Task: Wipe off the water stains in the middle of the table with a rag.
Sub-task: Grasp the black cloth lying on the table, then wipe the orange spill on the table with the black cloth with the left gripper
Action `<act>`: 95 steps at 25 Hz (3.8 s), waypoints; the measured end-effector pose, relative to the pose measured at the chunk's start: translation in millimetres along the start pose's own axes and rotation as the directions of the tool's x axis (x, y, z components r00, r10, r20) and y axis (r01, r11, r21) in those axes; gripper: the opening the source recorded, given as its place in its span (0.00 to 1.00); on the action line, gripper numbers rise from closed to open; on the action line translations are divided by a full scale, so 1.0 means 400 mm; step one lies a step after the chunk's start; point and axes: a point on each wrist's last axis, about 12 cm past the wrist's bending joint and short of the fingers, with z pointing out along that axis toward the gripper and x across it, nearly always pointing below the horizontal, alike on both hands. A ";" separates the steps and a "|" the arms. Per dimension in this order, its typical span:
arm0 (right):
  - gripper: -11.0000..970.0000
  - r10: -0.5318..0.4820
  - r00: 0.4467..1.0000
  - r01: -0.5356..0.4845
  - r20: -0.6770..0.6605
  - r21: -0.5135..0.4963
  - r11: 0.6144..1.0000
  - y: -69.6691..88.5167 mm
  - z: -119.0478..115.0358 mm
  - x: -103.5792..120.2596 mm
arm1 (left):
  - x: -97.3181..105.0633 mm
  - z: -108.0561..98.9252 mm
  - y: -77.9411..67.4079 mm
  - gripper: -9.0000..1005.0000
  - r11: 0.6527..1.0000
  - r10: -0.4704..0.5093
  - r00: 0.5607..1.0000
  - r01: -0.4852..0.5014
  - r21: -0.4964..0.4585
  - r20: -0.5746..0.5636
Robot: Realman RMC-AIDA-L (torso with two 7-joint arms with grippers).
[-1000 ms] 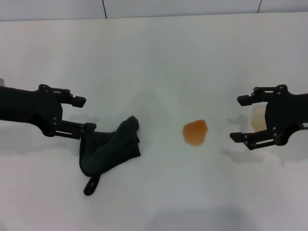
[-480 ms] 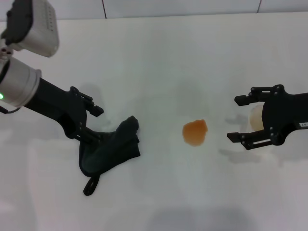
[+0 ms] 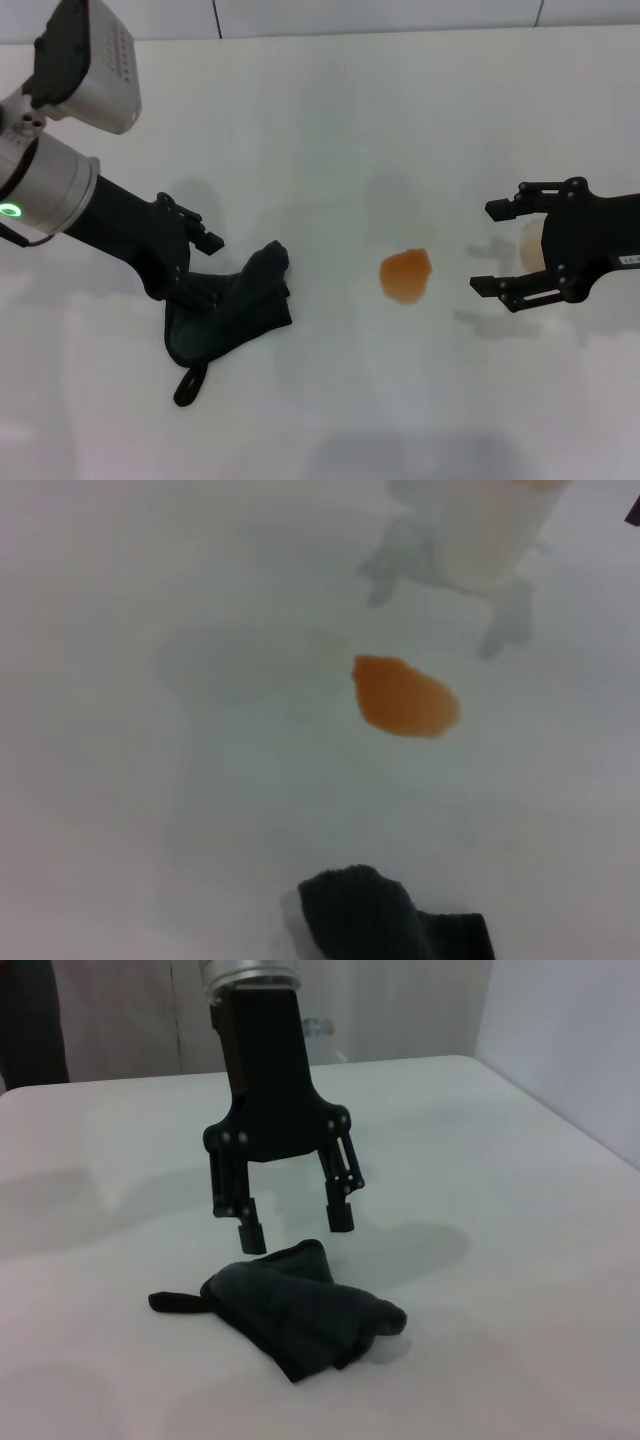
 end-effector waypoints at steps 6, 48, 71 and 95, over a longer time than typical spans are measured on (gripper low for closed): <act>0.88 0.008 1.000 -0.008 -0.001 -0.004 1.000 0.003 0.004 0.005 | 0.015 0.025 -0.001 0.68 0.999 -0.028 1.000 0.028 0.022 -0.007; 0.88 0.032 0.999 -0.032 -0.003 0.012 0.999 0.002 0.019 0.024 | 0.042 0.096 0.004 0.53 0.999 -0.043 0.998 0.044 0.015 -0.048; 0.88 0.021 1.000 -0.021 -0.001 0.014 1.000 0.000 0.019 0.017 | 0.019 0.100 0.023 0.16 0.998 -0.050 0.999 0.050 -0.046 -0.016; 0.88 0.027 1.000 -0.027 0.014 0.025 0.999 -0.004 0.021 0.016 | -0.128 0.159 0.063 0.08 0.988 0.065 0.995 -0.053 -0.145 0.081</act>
